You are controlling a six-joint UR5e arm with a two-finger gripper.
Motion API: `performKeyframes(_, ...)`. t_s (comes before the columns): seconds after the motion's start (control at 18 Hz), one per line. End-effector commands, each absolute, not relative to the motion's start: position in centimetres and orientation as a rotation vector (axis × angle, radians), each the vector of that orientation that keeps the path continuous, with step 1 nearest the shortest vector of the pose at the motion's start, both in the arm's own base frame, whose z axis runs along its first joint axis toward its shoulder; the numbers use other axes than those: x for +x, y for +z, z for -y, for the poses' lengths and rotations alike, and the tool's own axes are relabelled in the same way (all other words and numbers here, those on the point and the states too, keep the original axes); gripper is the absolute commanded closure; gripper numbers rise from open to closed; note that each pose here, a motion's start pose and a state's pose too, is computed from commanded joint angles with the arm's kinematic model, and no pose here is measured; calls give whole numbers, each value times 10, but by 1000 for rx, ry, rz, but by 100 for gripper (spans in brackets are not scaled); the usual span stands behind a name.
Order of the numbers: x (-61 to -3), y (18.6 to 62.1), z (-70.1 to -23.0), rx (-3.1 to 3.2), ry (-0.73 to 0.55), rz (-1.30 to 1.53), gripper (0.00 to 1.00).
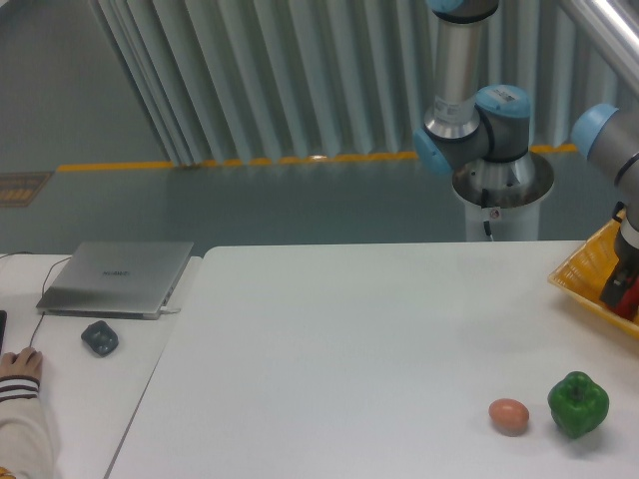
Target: Place the red pepper on the table
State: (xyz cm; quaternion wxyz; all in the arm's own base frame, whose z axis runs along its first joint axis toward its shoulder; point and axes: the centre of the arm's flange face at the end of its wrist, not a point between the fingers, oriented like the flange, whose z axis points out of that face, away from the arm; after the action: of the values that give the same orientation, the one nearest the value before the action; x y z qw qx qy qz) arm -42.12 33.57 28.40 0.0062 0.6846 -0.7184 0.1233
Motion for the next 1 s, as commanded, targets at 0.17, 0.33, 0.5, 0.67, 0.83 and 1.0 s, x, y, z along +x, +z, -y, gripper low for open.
performKeyframes(0.17,-422,286,-335,2144,381,2246,22)
performKeyframes(0.33,-422,288,-335,2147,377,2239,32)
performKeyframes(0.5,-423,292,-336,2171,364,2208,37)
performKeyframes(0.67,-424,296,-336,2172,359,2206,38)
performKeyframes(0.83,-424,302,-335,2175,354,2202,38)
performKeyframes(1.0,-427,320,-338,2185,378,2196,38)
